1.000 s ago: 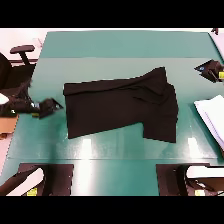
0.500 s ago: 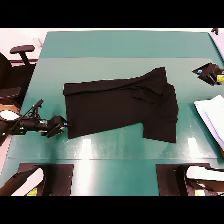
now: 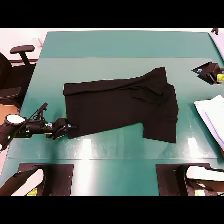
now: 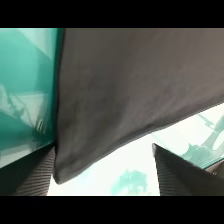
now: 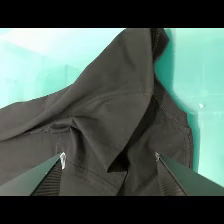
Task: Fold the shirts.
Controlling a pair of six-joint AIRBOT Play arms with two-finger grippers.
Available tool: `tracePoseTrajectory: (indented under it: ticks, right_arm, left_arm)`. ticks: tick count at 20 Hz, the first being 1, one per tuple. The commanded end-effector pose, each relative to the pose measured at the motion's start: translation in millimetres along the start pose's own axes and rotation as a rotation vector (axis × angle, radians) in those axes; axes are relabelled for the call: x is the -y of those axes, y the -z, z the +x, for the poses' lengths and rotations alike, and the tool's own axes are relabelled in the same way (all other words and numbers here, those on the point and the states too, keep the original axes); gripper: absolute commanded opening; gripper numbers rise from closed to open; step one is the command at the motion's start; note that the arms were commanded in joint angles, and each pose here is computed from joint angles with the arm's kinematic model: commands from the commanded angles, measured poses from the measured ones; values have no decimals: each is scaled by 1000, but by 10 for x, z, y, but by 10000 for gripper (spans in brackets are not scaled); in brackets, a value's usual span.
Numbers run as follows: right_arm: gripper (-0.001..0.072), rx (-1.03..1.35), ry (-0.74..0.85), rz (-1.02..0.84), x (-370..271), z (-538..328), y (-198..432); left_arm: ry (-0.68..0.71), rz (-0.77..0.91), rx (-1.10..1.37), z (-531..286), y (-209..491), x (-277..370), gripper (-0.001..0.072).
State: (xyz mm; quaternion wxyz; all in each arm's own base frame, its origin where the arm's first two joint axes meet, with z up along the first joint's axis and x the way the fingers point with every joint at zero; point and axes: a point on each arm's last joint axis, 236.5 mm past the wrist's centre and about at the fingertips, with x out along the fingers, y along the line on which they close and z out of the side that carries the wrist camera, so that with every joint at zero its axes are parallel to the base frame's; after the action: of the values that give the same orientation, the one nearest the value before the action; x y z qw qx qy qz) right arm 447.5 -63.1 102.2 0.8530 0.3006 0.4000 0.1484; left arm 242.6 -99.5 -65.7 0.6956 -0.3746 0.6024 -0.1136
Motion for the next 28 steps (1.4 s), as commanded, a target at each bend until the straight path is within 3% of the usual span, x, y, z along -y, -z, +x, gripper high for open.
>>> tracePoseTrajectory:
  ticks: [1,3,5,11,13,15,21,28]
  right_arm:
    - [640,1,-3,0,-11,1,-2]
    - [639,1,-4,0,-12,1,-1]
    - [637,1,-4,0,-12,1,-1]
    - [634,-2,-5,1,-15,0,5]
    - [634,-6,-7,0,-20,0,15]
    - [634,-7,-5,0,-15,1,19]
    - [612,-184,65,15,287,79,437]
    - [613,-338,89,313,902,255,1557]
  left_arm:
    - [49,0,32,2,-71,111,704]
    - [51,5,33,2,-74,117,692]
    - [69,-5,38,1,-87,156,586]
    - [61,80,37,168,-26,324,572]
    - [58,80,38,172,-26,323,205]
    - [50,85,35,174,-19,304,23]
    - [42,92,34,171,-19,287,23]
    - [54,117,57,105,-123,395,23]
